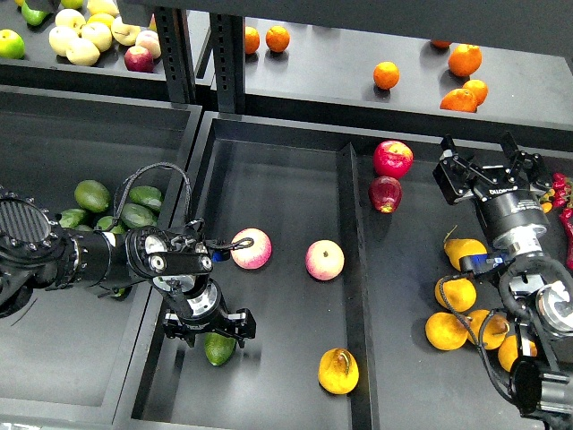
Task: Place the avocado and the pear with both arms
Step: 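Close the left gripper around the green avocado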
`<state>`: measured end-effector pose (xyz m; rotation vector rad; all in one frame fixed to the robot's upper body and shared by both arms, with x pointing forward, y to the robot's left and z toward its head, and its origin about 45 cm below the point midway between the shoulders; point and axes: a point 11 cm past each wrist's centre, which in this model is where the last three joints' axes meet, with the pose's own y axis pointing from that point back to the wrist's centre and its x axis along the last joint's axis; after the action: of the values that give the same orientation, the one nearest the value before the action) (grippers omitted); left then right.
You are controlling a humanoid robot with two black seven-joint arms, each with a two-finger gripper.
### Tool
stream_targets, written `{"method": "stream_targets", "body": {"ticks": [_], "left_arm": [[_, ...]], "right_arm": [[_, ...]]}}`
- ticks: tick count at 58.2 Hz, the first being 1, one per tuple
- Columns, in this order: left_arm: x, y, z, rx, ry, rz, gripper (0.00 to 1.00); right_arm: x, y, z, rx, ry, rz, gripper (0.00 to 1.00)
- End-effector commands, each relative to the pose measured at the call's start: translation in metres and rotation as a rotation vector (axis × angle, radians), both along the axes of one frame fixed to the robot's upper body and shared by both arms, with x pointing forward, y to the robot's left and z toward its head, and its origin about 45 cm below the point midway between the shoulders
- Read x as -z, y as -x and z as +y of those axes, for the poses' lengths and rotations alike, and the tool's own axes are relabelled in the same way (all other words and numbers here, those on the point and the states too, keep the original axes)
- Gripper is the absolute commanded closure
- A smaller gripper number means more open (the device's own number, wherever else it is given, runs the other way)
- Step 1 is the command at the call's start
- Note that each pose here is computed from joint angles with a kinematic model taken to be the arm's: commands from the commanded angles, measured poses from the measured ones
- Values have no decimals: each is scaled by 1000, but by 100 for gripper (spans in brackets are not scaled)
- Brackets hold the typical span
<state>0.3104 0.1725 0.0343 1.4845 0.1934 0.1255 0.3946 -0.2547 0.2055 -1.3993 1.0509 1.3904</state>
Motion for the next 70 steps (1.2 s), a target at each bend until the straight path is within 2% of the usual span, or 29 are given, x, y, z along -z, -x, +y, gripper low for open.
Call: {"method": "stream_targets", "body": {"ticks": [1,12,28,49,58,70], "left_arm": [[0,-1,-2,-1,-1,-4,4],[0,-1,-4,-1,4,-3,9],[0,-3,-4,-21,19,-6,25],[4,-1,0,-44,14,-2,35],[6,-1,0,-65,25,1,45],[6,-2,-3,-87,45,1,65]], "right_arm": [[0,0,0,0,0,0,1],[2,1,-1,1,0,5,1],[2,2,-1,2,-2,0,1],[3,3,-1,1,-2,1,1],[3,3,-1,2,-2,-3,1],[4,4,-1,3,-2,-6,1]]}}
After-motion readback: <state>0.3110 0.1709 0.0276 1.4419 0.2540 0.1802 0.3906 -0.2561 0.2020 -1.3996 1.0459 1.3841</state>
